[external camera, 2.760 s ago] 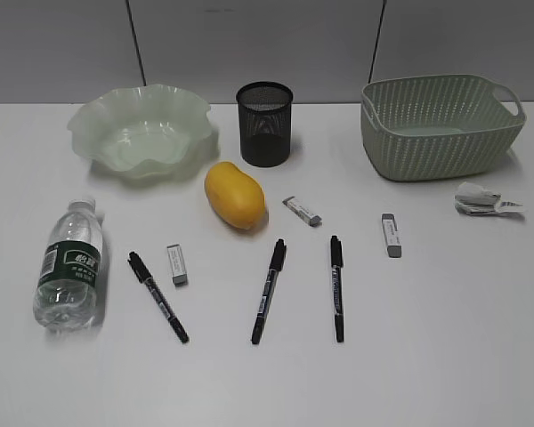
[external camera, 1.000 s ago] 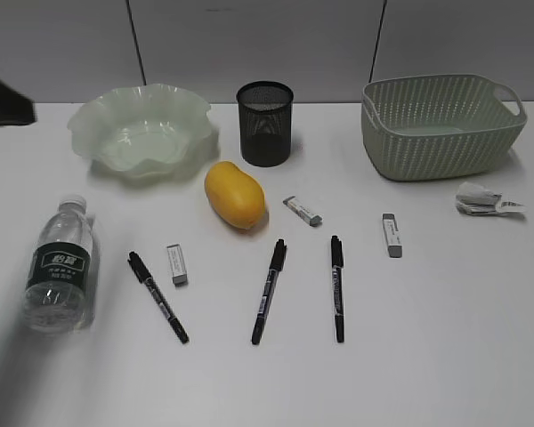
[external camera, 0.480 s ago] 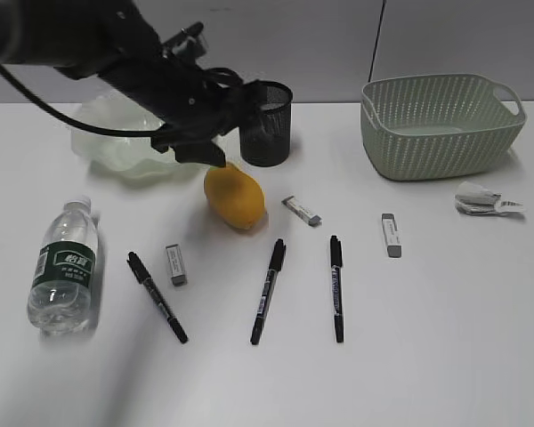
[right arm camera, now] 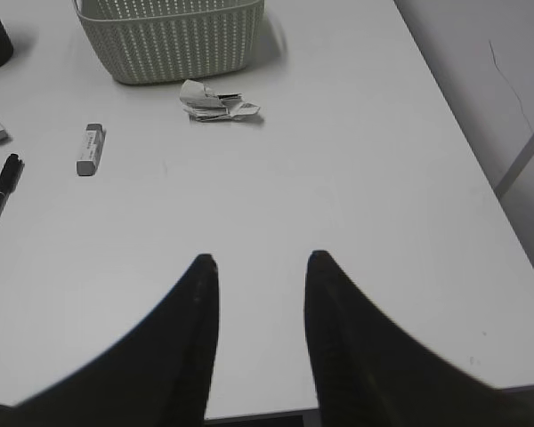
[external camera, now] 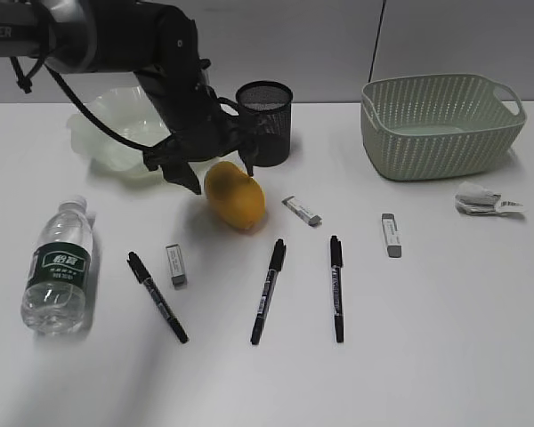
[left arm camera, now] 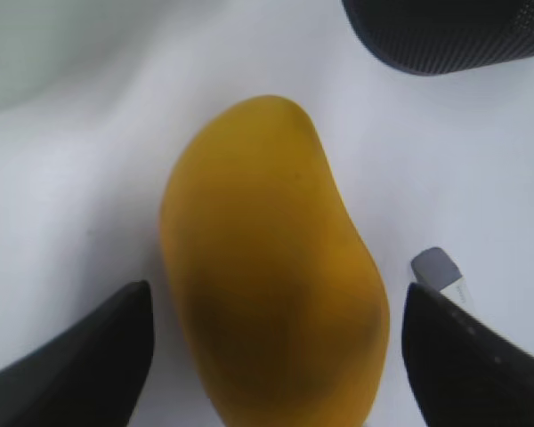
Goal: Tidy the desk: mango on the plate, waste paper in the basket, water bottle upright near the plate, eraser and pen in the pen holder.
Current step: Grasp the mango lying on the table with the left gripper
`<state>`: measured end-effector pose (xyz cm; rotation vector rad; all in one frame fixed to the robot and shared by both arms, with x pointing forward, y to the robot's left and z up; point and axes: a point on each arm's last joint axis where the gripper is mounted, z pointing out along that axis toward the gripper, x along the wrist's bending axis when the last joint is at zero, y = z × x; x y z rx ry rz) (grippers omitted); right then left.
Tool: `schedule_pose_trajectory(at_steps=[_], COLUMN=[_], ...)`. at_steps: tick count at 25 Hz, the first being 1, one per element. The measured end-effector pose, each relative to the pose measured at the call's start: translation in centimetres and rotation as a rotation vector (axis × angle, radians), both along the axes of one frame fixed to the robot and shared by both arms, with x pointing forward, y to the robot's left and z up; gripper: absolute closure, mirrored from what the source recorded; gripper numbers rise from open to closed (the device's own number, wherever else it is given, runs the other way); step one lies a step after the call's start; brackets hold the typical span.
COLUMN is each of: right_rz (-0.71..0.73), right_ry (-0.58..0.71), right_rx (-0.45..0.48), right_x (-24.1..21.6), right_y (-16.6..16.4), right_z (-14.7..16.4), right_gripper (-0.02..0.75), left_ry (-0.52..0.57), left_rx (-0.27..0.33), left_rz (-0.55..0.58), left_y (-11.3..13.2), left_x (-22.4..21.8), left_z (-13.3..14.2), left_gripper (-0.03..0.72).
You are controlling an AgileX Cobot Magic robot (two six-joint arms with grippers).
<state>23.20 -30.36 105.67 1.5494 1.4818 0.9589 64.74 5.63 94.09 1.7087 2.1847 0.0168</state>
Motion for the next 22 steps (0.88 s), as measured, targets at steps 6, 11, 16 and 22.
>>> schedule_pose_trajectory(at_steps=[6,11,16,22], right_rz=[0.000,-0.001,0.000,0.000], right_ry=[0.000,0.000,0.000,0.000], right_rx=[0.000,-0.001,-0.001,-0.001], right_x=[0.0,0.0,0.0,0.0], right_y=[0.0,0.0,0.0,0.0], right_z=[0.0,0.0,0.0,0.0], right_gripper=[0.462,0.462,0.462,0.462], left_ry=[0.061,0.115,0.056,-0.205], left_rx=[-0.059,-0.072,-0.021,0.102], left_rz=[0.058,0.104,0.063,-0.115], left_y=[-0.7,-1.1,-1.0,0.2], left_x=[0.2,0.4,0.5,-0.6], left_z=[-1.7,-3.8,-2.7,6.6], left_gripper=[-0.001,0.039,0.090,0.090])
